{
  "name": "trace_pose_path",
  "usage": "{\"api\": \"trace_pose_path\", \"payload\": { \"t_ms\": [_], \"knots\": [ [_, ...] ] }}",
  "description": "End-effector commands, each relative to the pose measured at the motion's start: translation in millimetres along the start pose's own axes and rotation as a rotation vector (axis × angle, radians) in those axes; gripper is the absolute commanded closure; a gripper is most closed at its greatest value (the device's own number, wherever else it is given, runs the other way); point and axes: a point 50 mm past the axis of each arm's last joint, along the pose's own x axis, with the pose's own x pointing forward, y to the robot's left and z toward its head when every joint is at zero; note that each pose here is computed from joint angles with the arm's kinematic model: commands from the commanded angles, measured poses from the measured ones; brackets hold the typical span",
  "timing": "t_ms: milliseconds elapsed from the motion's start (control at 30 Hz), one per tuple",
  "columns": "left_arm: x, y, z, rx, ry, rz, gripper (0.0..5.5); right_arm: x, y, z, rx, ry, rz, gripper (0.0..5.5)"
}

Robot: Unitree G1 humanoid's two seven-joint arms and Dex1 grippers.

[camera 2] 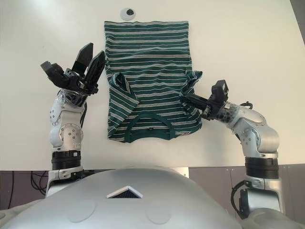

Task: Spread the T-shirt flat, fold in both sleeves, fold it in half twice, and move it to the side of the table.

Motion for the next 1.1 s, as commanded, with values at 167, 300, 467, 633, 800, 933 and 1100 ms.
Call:
{"api": "trace_pose_path", "payload": {
  "t_ms": [167,300,467,633,800,933,1100],
  "knots": [
    [2.3,0.8,3.1,0.012,0.012,-0.005,2.7,19.0,4.3,-0.2,0.003,0.037,-0.001,5.48],
    [2.1,1.3,3.3,0.011,0.011,-0.001,2.7,26.1,8.3,-3.9,0.013,0.059,0.029,5.48],
    [1.5,1.1,3.4,0.007,0.008,0.001,2.7,31.6,13.2,-8.9,0.02,0.082,0.058,5.48],
    [1.1,0.4,2.5,0.006,0.008,0.001,2.7,31.9,9.3,-10.7,0.02,0.094,0.029,5.48],
    [0.5,0.5,1.3,0.002,0.009,0.005,2.7,27.6,11.2,-4.4,0.017,0.069,0.045,4.76],
    [0.0,-0.3,-1.6,-0.014,0.034,-0.004,2.7,22.5,15.2,2.5,0.01,0.044,0.064,4.04],
    [-3.5,2.4,-0.7,-0.001,0.071,0.001,2.7,11.8,22.1,20.6,-0.038,-0.02,0.1,3.28]
  ]
}}
